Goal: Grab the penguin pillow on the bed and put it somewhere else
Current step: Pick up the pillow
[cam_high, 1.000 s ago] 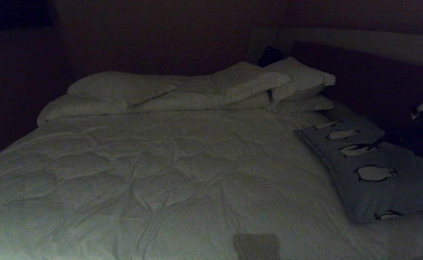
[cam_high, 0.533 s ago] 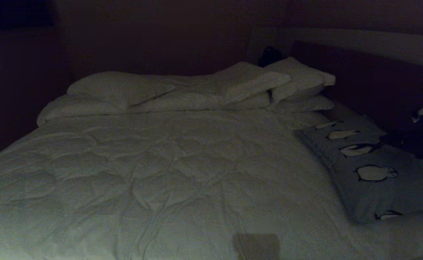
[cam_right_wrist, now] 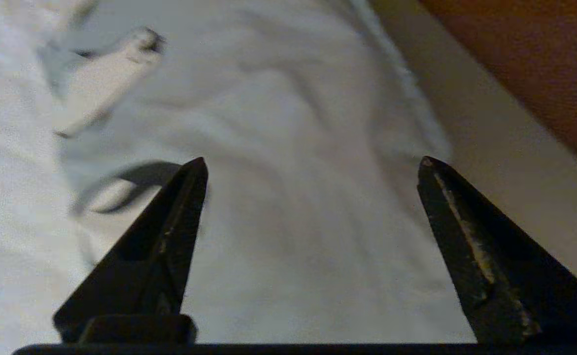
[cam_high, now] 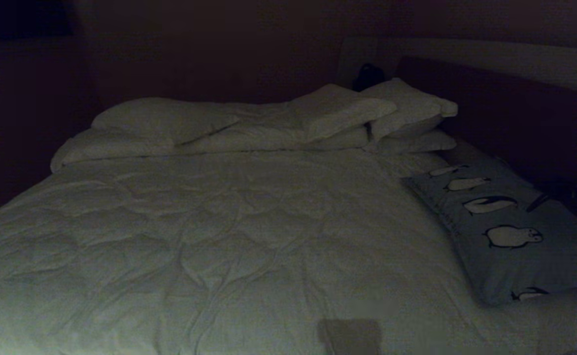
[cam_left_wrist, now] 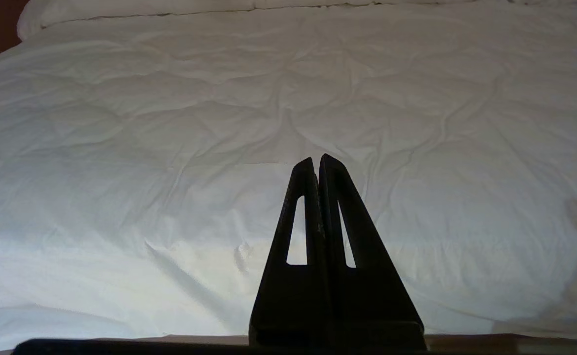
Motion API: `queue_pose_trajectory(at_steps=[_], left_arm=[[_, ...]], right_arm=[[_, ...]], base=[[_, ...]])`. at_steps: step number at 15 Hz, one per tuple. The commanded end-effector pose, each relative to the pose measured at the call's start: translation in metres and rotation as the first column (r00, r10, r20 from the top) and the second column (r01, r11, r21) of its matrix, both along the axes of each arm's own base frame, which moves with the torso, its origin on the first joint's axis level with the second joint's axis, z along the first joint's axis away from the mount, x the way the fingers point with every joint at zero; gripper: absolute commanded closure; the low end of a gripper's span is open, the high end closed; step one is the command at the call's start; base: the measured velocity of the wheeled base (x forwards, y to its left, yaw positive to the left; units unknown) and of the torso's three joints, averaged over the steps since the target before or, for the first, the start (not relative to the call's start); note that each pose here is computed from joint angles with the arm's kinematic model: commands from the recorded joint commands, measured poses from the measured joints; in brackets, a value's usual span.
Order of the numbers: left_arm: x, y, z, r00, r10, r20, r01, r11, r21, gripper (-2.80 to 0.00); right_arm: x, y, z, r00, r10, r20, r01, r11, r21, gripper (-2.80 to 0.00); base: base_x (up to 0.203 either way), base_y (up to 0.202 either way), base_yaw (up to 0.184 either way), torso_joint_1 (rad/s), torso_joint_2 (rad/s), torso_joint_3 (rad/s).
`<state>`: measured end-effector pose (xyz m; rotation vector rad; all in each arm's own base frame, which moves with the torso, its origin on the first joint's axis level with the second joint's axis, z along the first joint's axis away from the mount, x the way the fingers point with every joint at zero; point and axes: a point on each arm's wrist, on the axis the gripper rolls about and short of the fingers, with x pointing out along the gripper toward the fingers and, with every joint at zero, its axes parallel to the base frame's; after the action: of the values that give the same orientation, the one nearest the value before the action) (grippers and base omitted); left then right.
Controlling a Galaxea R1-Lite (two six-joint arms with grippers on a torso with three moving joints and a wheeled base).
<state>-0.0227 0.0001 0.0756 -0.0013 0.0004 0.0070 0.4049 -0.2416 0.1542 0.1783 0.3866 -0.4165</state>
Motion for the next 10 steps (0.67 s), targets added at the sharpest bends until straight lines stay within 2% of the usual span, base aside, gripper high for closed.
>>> queue_pose_trajectory(at_steps=[1,3,5,10], left_arm=[[0.000,0.000,0.000,1.000,0.001,0.000,-0.001,1.000,0.000,0.00],[0.000,0.000,0.000,1.000,0.001,0.000,-0.001,1.000,0.000,0.00],[0.000,0.000,0.000,1.000,0.001,0.000,-0.001,1.000,0.000,0.00],[0.000,0.000,0.000,1.000,0.001,0.000,-0.001,1.000,0.000,0.00]], right_arm=[[-0.005,-0.007,0.000,1.000,0.008,-0.023,-0.009,0.999,-0.052,-2.80],[-0.009,-0.014,0.000,1.000,0.002,-0.019,-0.003,0.999,-0.052,-2.80],[-0.012,-0.018,-0.002,0.999,0.041,-0.013,-0.042,0.999,-0.028,-2.80],[0.000,-0.026,-0.041,0.995,0.077,-0.058,-0.075,0.997,0.034,-2.80]], base=[[0.000,0.000,0.000,0.000,0.00,0.000],[0.000,0.000,0.000,0.000,0.00,0.000],[0.000,0.000,0.000,0.000,0.00,0.000],[0.000,0.000,0.000,0.000,0.00,0.000]])
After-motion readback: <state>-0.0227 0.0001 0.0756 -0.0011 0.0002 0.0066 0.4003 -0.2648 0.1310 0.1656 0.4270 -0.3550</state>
